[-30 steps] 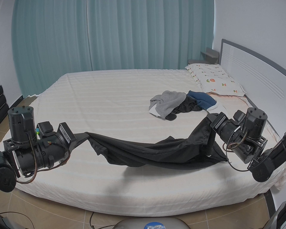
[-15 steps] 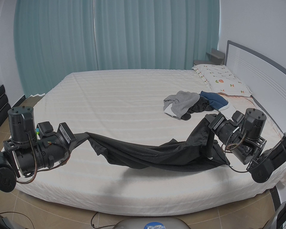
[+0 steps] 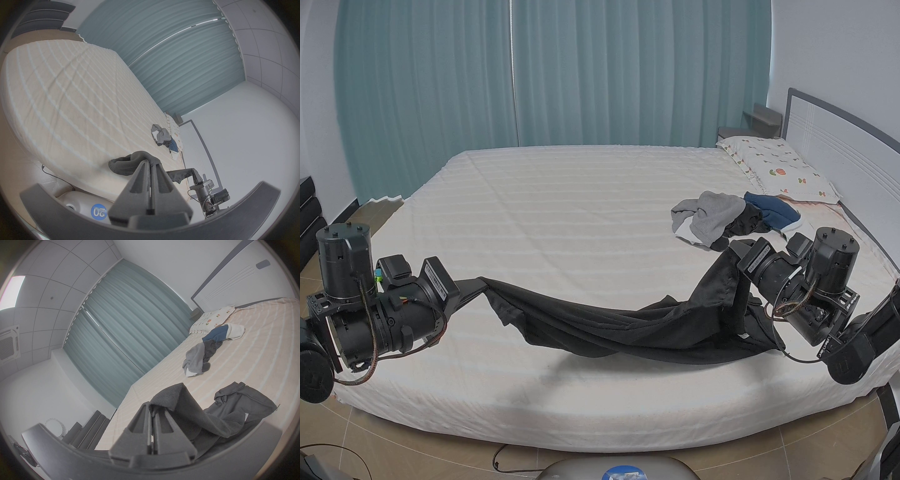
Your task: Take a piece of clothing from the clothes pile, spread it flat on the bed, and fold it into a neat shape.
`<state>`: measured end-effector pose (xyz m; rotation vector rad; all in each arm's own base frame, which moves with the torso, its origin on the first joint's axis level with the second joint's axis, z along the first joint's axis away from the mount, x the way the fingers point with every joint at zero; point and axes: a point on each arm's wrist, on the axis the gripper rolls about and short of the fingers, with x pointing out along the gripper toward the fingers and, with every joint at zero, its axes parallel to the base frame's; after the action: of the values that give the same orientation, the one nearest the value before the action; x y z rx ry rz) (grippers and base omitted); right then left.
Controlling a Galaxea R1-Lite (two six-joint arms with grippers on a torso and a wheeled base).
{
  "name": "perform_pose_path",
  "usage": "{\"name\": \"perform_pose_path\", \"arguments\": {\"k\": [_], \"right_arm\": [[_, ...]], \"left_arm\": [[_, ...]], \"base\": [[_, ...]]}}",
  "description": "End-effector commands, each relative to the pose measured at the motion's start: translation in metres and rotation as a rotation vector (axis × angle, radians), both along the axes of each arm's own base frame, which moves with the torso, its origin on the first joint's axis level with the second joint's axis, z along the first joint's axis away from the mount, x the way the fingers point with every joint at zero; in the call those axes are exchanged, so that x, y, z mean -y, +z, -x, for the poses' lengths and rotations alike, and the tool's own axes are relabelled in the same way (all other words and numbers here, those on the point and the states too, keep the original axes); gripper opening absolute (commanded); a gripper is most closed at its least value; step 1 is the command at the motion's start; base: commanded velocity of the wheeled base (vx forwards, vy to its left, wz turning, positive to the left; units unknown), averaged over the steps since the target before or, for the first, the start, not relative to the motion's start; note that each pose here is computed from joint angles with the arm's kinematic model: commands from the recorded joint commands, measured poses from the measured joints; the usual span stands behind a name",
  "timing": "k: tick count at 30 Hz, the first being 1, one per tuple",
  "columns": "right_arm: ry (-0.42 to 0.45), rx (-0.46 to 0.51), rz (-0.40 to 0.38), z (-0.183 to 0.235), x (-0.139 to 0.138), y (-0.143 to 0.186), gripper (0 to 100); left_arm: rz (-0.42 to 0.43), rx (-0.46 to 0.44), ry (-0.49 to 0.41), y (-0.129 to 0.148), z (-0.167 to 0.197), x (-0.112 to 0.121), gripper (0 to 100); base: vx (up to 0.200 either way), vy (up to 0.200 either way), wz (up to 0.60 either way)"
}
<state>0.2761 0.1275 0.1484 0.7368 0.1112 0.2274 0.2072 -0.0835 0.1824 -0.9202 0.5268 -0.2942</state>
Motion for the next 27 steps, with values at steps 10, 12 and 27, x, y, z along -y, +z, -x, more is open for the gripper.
{"name": "perform_pose_path", "arguments": {"k": [10, 12, 27], "right_arm": [[0.010, 0.007, -0.003, 0.0021, 0.0010, 0.0024, 0], [0.011, 0.008, -0.004, 0.0023, 0.0011, 0.0029, 0], [0.019, 0.018, -0.007, 0.0088, 0.0017, 0.0071, 0]], "left_arm": [[0.001, -0.002, 0.001, -0.0003, -0.0003, 0.0002, 0], [0.001, -0.002, 0.001, -0.0003, -0.0003, 0.0002, 0], [0.001, 0.002, -0.001, 0.0004, 0.0002, 0.0000, 0]], "base": [[0.000, 0.200, 0.00], [0.000, 0.200, 0.00], [0.000, 0.067, 0.00]]}}
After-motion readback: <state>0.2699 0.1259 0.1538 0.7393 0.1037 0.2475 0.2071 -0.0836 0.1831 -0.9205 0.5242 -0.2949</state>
